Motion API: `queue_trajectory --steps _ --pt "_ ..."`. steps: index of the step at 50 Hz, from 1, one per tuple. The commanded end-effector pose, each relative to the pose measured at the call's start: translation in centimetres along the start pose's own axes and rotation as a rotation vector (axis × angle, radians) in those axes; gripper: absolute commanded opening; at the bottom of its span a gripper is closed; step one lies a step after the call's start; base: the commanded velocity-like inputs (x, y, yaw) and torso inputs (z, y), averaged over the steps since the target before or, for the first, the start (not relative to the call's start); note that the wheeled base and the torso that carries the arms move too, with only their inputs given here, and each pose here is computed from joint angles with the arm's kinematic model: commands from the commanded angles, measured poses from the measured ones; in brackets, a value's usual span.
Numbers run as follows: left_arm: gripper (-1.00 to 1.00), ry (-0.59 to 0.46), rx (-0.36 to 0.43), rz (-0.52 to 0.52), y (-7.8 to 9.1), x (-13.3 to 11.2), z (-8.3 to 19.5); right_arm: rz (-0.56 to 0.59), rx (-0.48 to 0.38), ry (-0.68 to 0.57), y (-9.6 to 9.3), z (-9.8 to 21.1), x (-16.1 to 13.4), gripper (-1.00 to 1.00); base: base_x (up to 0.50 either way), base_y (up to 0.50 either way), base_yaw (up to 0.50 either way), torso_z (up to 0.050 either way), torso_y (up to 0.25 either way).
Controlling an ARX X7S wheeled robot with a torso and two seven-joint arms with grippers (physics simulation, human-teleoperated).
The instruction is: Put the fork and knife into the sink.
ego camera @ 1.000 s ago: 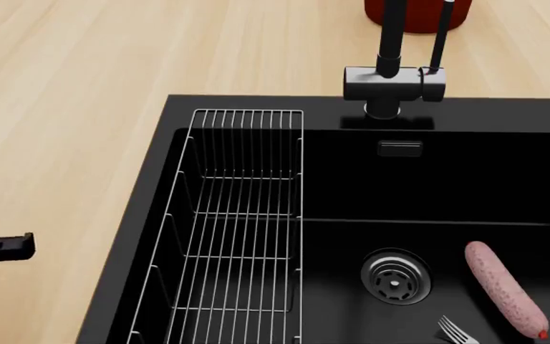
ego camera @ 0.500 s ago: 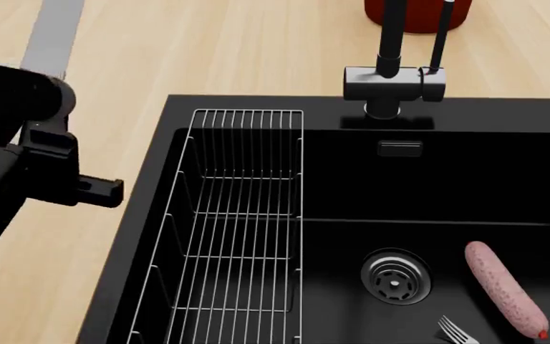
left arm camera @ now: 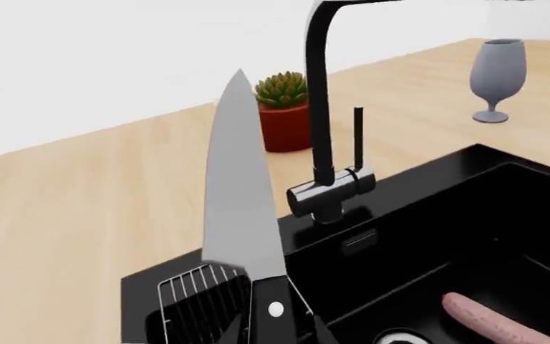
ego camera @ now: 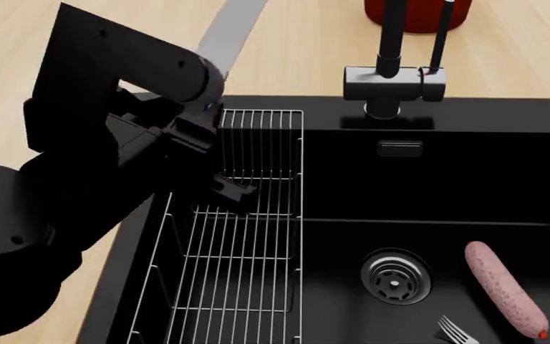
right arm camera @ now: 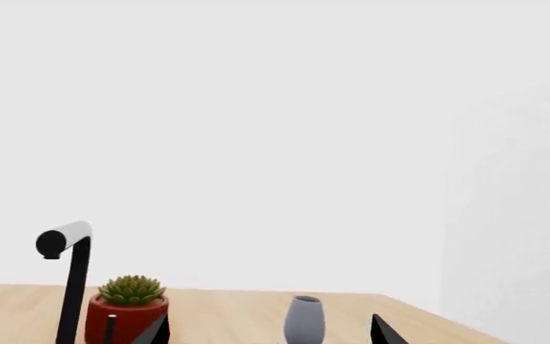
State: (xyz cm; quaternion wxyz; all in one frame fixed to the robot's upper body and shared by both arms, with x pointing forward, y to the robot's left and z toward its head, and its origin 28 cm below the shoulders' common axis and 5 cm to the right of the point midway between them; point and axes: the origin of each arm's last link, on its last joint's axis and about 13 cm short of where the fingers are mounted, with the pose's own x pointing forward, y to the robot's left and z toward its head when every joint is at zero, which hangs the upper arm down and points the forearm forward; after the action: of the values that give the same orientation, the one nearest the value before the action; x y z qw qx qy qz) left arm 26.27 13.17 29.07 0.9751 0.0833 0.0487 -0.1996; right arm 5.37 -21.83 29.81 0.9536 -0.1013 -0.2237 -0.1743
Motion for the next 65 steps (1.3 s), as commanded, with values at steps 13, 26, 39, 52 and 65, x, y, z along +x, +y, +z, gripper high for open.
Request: queue_trajectory --steps 13,26,39,52,65 --pt "-1.0 0.145 -0.038 -0.242 -3.6 1.4 0.6 -0.035 0.027 -0.015 -0.8 0.2 -1.2 1.0 0.0 0.0 0.0 0.0 0.0" --pt "-1.0 0.236 -0.081 -0.317 -5.0 3.4 1.3 -0.052 0.03 0.002 -1.2 -0.1 -1.7 1.0 0.0 0.0 0.0 0.0 0.0" --pt "-1.0 0.289 -0.096 -0.353 -7.2 5.4 2.6 -0.083 0.02 0.016 -1.9 -0.2 -2.8 1.0 0.0 0.0 0.0 0.0 0.0" --pt "-1.0 0.342 -0.065 -0.405 -10.0 5.6 1.8 -0.106 0.015 0.023 -2.5 -0.1 -3.5 1.0 0.0 0.0 0.0 0.0 0.0" --pt "-1.0 0.417 -0.069 -0.413 -9.7 6.3 0.0 -0.145 0.008 0.031 -3.3 -0.2 -4.4 1.0 0.0 0.0 0.0 0.0 0.0"
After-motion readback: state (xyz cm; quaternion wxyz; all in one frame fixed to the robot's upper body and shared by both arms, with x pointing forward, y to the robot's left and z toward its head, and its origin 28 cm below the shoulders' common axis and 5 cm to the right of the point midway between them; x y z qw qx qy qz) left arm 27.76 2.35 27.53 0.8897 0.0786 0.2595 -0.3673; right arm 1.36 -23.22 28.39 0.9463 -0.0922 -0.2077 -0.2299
